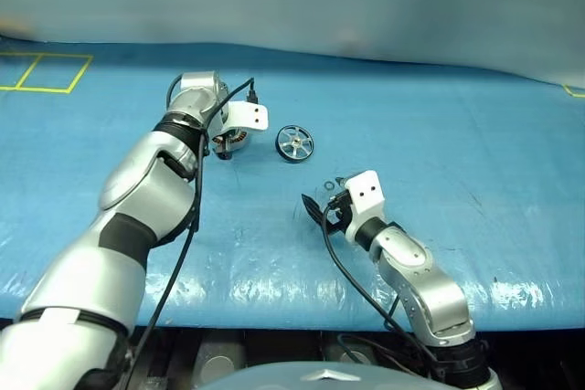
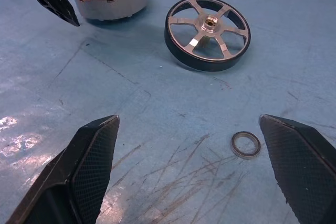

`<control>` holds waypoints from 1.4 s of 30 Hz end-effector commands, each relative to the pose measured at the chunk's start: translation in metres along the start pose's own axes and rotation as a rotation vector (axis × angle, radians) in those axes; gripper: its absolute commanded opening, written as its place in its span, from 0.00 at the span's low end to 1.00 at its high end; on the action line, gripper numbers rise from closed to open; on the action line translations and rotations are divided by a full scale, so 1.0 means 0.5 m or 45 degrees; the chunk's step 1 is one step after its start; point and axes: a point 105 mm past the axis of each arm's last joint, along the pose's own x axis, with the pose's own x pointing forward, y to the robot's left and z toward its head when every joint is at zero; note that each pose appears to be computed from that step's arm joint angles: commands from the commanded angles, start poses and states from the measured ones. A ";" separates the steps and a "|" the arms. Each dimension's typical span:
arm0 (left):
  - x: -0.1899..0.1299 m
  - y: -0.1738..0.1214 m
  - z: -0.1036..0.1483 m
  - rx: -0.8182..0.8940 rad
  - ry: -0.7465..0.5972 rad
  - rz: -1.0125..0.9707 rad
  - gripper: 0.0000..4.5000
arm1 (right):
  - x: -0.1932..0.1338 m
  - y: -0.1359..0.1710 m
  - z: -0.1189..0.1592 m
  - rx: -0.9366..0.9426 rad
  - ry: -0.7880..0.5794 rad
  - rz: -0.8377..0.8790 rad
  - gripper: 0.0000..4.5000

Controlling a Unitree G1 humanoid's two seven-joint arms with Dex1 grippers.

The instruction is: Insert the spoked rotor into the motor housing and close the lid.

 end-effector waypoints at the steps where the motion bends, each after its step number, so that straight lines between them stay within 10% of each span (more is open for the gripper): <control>1: -0.016 0.019 0.000 0.008 0.004 0.052 1.00 | -0.007 0.002 0.022 -0.012 -0.068 -0.014 1.00; 21: 0.039 -0.051 0.005 -0.101 -0.030 -0.153 1.00 | -0.004 -0.006 0.019 0.022 -0.102 -0.083 1.00; 31: 0.027 -0.073 0.008 -0.131 -0.004 -0.309 0.40 | 0.004 -0.006 0.018 0.028 -0.103 -0.086 1.00; 42: 0.020 -0.150 0.036 -0.002 -0.074 -0.462 0.40 | 0.016 -0.001 0.018 0.028 -0.093 -0.050 1.00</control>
